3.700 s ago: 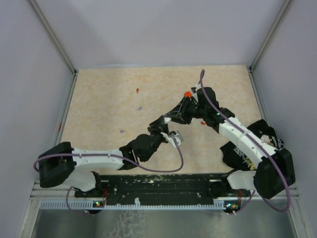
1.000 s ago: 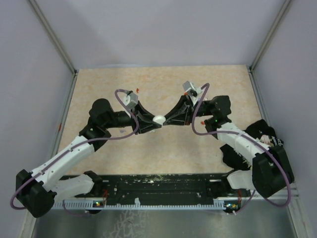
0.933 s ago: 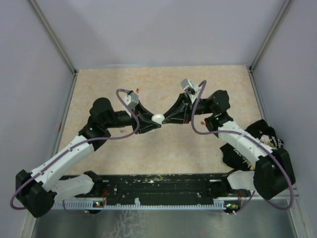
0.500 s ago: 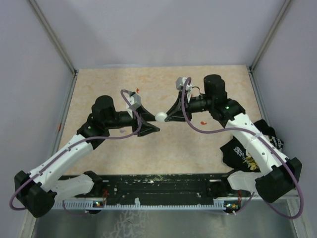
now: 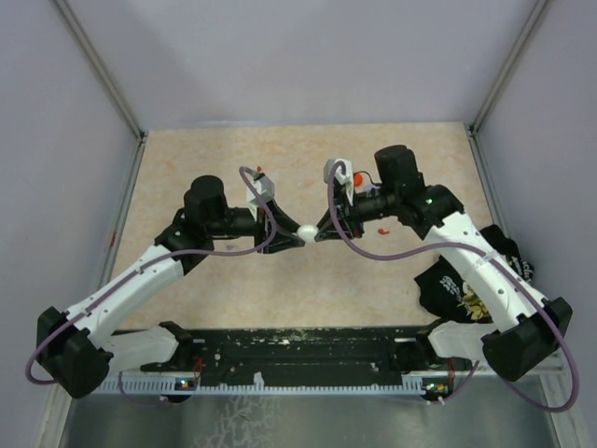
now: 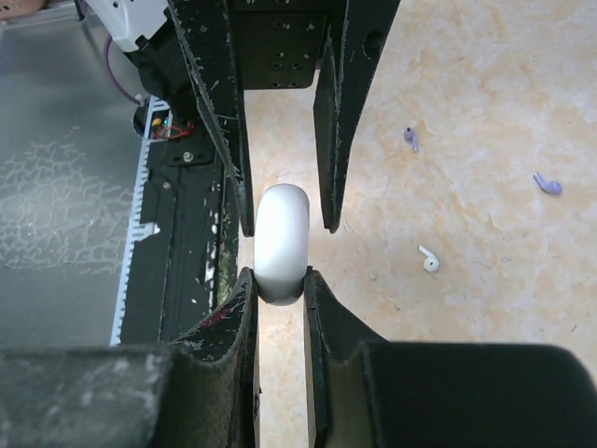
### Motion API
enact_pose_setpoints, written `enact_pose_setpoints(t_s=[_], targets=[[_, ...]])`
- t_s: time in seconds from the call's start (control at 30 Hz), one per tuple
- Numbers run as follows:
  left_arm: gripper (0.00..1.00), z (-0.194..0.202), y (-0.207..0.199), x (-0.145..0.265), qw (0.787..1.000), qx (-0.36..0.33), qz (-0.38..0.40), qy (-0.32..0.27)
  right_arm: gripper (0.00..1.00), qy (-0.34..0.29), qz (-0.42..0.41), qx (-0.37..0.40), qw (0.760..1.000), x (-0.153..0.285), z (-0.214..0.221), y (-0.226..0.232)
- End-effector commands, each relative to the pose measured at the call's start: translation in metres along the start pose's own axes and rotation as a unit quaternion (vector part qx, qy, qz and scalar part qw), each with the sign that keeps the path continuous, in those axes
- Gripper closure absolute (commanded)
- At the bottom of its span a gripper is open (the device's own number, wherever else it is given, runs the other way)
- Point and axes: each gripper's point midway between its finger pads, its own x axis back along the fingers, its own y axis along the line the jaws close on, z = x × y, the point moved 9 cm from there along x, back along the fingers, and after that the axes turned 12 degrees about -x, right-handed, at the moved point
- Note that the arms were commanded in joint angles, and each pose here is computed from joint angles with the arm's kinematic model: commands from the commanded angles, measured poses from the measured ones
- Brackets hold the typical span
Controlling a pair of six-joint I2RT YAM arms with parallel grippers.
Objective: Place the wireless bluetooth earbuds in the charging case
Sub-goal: Open the charging case.
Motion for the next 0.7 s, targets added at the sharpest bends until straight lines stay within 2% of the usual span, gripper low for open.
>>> enact_pose_setpoints(t_s=[0.0,0.13,0.33,0.4,0.47,0.67], targets=[[0.56,-0.017,0.0,-0.001,0.999,-0.025,0.024,-0.038,1.0,-0.011,-0.006,0.049,0.999,-0.001,-0.018,0.007],[0.6,-0.015,-0.001,-0.002,0.998,-0.02,0.034,-0.047,1.0,-0.006,-0.003,0.048,0.999,-0.004,-0.019,0.006],[0.74,-0.009,-0.002,-0.003,0.998,-0.017,0.038,-0.039,1.0,-0.004,-0.001,0.048,0.999,-0.006,-0.02,0.004],[0.7,-0.006,-0.001,-0.002,0.999,-0.014,0.034,-0.035,1.0,-0.007,0.001,0.049,0.999,-0.006,-0.021,0.004],[0.61,-0.002,-0.001,-0.002,0.999,-0.011,0.024,-0.03,1.0,-0.01,0.0,0.05,0.999,-0.006,-0.023,0.005],[0.54,0.005,-0.002,-0.001,1.0,-0.001,0.012,-0.027,1.0,-0.013,-0.001,0.05,0.999,-0.005,-0.024,0.006]])
